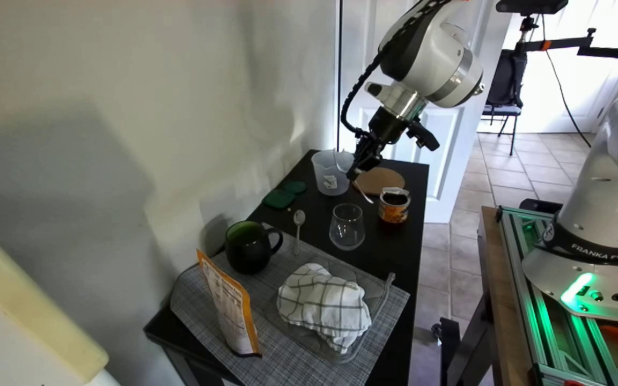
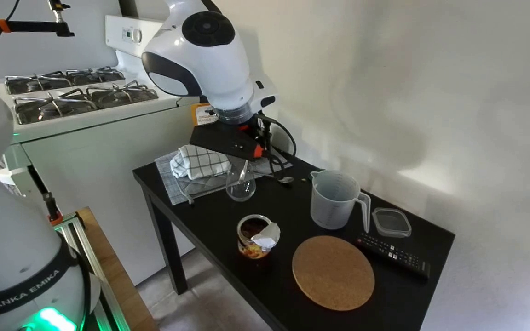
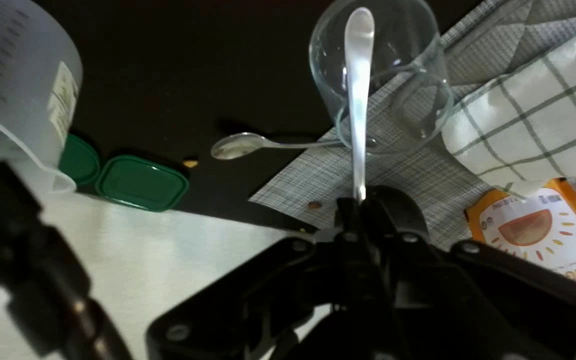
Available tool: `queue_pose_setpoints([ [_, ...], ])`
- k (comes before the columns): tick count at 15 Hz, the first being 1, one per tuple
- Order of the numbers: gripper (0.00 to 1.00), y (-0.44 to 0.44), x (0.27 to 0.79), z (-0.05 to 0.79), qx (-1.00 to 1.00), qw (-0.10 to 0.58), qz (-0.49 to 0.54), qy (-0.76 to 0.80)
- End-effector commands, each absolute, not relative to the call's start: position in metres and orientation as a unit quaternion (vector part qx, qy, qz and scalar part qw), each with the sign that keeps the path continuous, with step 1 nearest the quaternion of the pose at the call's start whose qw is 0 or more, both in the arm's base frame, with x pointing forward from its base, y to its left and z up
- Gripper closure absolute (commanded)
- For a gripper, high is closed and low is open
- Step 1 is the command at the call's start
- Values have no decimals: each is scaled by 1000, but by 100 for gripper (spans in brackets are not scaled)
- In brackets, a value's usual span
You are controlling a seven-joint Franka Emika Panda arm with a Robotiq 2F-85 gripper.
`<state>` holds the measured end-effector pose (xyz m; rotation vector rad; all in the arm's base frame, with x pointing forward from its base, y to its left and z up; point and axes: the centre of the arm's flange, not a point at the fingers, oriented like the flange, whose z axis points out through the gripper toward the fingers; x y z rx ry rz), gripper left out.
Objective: Pick up the black ball like object from the table put it in the clear jar, pick up the silver fork and then put it in the glass cup on the left
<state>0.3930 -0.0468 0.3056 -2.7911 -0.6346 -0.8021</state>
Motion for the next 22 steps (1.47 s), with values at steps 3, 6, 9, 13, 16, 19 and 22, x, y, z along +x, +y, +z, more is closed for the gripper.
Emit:
queue_pose_setpoints([
  [3, 98, -7, 394, 325, -914, 67, -313, -248],
  [6, 98, 1, 397, 333, -907, 66, -327, -256],
  [9, 98, 0, 406, 327, -908, 73, -327, -252],
  [13, 98, -7, 410, 316, -912, 84, -322, -239],
  [16, 98, -10, 413, 303, -916, 90, -312, -234],
  [19, 98, -7, 413, 289, -919, 94, -299, -239],
  [22, 98, -3, 413, 277, -922, 91, -285, -244],
])
